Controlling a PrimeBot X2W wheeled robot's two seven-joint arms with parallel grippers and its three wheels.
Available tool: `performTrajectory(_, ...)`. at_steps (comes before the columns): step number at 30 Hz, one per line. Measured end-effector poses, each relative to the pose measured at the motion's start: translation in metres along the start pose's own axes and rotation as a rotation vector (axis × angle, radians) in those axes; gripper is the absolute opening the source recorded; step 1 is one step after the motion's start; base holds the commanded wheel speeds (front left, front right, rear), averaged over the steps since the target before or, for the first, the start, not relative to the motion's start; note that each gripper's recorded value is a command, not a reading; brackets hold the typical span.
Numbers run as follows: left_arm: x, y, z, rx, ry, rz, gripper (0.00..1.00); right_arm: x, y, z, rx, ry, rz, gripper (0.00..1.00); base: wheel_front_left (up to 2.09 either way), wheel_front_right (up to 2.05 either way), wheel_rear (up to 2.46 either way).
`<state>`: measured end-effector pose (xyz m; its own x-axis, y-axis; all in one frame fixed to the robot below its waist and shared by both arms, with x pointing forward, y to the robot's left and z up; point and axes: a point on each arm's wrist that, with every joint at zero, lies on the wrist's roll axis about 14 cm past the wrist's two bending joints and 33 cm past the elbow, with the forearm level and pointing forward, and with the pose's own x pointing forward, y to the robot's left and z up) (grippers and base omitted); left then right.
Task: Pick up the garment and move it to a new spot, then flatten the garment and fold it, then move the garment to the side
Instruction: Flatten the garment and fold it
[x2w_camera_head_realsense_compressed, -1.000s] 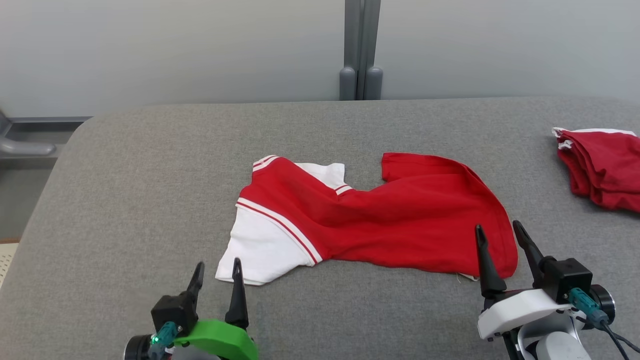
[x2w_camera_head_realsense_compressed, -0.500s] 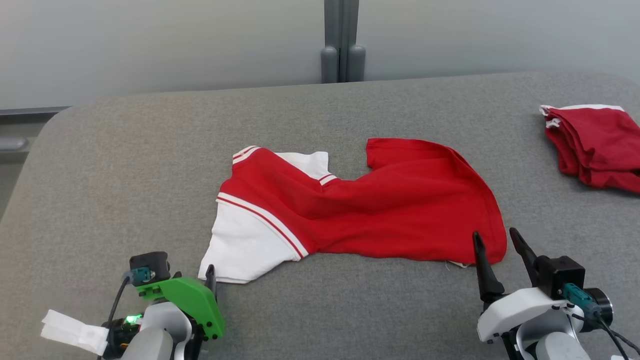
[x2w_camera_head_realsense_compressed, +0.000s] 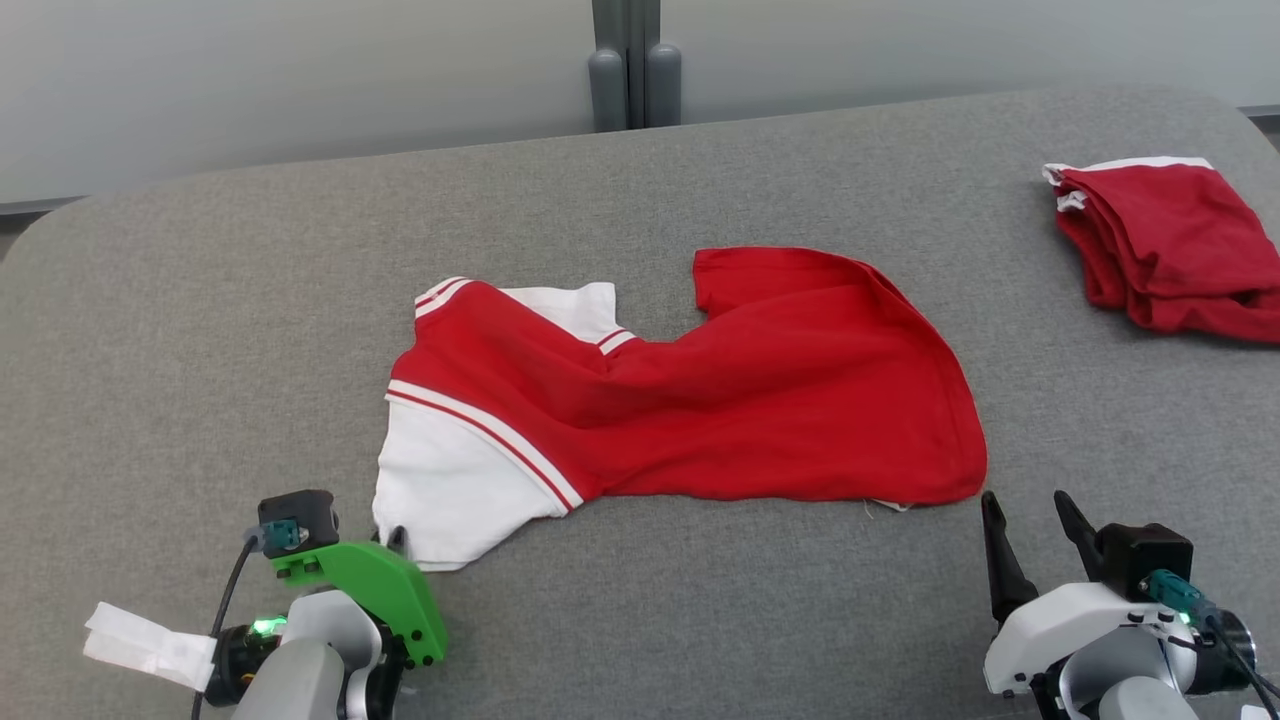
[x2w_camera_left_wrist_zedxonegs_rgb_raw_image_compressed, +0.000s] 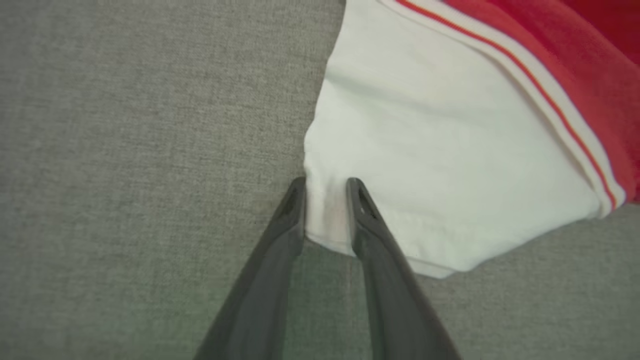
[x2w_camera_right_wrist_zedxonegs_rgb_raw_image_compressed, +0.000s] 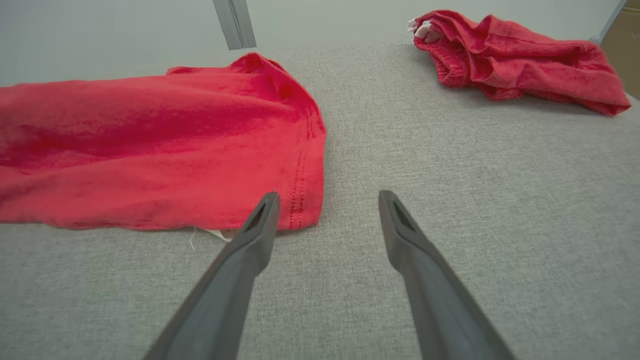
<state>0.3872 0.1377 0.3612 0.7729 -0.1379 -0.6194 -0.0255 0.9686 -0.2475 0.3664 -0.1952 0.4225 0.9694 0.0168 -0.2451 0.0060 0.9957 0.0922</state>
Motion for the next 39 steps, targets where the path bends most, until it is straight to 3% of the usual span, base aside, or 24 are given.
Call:
performTrajectory(3, -0.001, 0.000, 0.002, -0.014, -0.023, -0.003, 0.00, 0.005, -0.002, -0.008, 0.034, 0.041, -0.010, 1.00, 0.00, 0.00, 0.00)
performTrajectory(16, -0.015, 0.005, 0.018, -0.062, -0.142, -0.004, 0.00, 0.038, 0.025, -0.035, 0.064, 0.179, 0.055, 1.00, 0.00, 0.00, 0.00)
performTrajectory(17, -0.016, 0.006, 0.019, -0.065, -0.147, -0.002, 0.00, 0.039, 0.028, -0.036, 0.065, 0.185, 0.062, 0.85, 0.00, 0.00, 0.00)
performTrajectory(18, -0.017, 0.007, 0.020, -0.068, -0.153, 0.000, 0.00, 0.041, 0.031, -0.037, 0.068, 0.190, 0.068, 0.62, 0.00, 0.00, 0.00)
performTrajectory(19, -0.017, 0.007, 0.021, -0.069, -0.159, -0.001, 0.00, 0.042, 0.033, -0.039, 0.069, 0.196, 0.073, 0.51, 0.00, 0.00, 0.00)
performTrajectory(20, -0.018, 0.006, 0.022, -0.070, -0.165, 0.000, 0.00, 0.043, 0.035, -0.040, 0.067, 0.204, 0.079, 0.29, 0.00, 0.00, 0.00)
performTrajectory(21, -0.019, 0.006, 0.023, -0.072, -0.169, -0.002, 0.00, 0.043, 0.037, -0.041, 0.067, 0.210, 0.084, 0.18, 0.00, 0.00, 0.00)
performTrajectory(22, -0.019, 0.005, 0.024, -0.072, -0.174, -0.004, 0.00, 0.044, 0.038, -0.042, 0.071, 0.214, 0.087, 0.18, 0.00, 0.00, 0.00)
performTrajectory(23, -0.020, 0.004, 0.026, -0.074, -0.181, -0.008, 0.00, 0.044, 0.040, -0.042, 0.079, 0.216, 0.090, 0.00, 0.00, 0.00, 0.00)
performTrajectory(30, -0.028, -0.013, 0.054, -0.092, -0.272, -0.062, 0.00, 0.049, 0.045, -0.013, 0.118, 0.098, 0.102, 0.00, 0.00, 0.00, 0.00)
performTrajectory(39, -0.074, -0.053, 0.138, -0.103, -0.554, -0.214, 0.00, 0.035, 0.055, 0.091, 0.155, -0.255, 0.163, 0.00, 0.00, 0.00, 0.00)
